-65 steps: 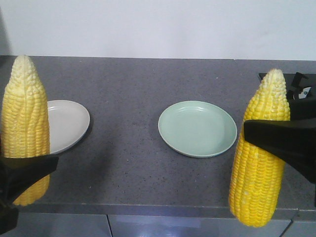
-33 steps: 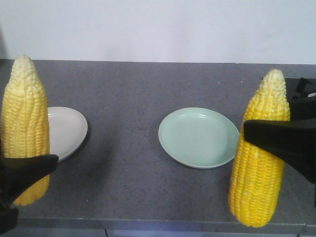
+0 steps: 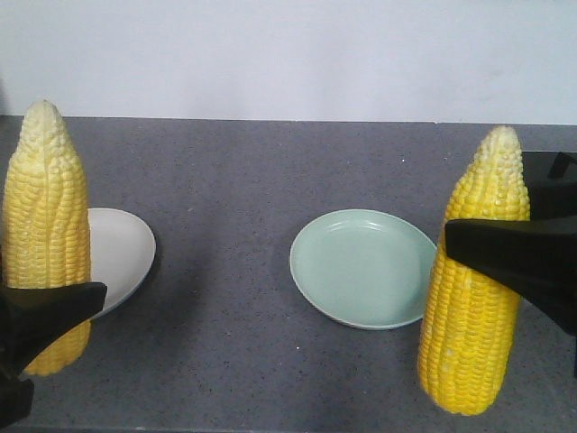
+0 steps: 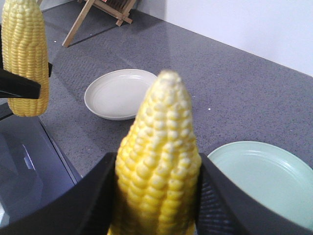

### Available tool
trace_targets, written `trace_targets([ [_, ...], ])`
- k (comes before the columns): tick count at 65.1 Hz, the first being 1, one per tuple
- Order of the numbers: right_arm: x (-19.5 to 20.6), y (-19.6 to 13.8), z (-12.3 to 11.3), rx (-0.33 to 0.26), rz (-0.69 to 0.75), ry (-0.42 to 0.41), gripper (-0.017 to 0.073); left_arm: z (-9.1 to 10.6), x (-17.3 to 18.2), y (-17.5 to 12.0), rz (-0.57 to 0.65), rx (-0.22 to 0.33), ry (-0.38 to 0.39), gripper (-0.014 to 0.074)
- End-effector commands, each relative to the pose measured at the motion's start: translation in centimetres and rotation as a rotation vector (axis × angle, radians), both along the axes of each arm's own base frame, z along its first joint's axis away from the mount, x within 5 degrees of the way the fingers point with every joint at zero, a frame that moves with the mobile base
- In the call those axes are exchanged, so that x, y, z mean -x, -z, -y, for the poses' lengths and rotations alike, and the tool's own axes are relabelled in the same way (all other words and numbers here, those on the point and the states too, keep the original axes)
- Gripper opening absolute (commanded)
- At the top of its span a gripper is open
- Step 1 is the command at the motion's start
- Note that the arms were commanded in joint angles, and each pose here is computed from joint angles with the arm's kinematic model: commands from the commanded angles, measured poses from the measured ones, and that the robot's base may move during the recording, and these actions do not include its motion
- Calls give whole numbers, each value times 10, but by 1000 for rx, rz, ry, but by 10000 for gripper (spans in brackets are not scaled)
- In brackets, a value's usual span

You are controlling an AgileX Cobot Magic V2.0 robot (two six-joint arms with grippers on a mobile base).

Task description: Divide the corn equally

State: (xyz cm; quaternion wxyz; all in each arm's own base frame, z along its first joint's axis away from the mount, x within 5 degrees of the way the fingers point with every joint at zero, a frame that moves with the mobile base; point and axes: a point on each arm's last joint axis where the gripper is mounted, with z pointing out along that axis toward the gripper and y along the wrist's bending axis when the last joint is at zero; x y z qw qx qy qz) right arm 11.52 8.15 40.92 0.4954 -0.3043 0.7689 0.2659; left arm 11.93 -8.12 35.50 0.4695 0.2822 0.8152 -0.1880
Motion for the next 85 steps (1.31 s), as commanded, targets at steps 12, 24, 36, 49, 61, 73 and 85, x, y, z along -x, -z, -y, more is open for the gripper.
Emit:
trace_targets([
  [12, 0, -13, 1, -54, 59, 29, 225, 1, -1, -13, 63, 63, -14, 278],
  [24, 0, -13, 1, -54, 59, 29, 225, 1, -1, -13, 63, 63, -14, 278],
  [36, 0, -13, 1, -54, 59, 29, 225, 1, -1, -13, 63, 63, -14, 278],
  [49, 0, -13, 1, -54, 59, 29, 225, 1, -1, -13, 63, 63, -14, 278],
  [61, 0, -13, 1, -54, 59, 29, 225, 1, -1, -13, 63, 63, -14, 278],
  [73, 0, -13, 1, -54, 59, 29, 225, 1, -1, -13, 63, 63, -14, 278],
  [85, 0, -13, 1, -54, 59, 29, 225, 1, -1, -13, 63, 63, -14, 278],
])
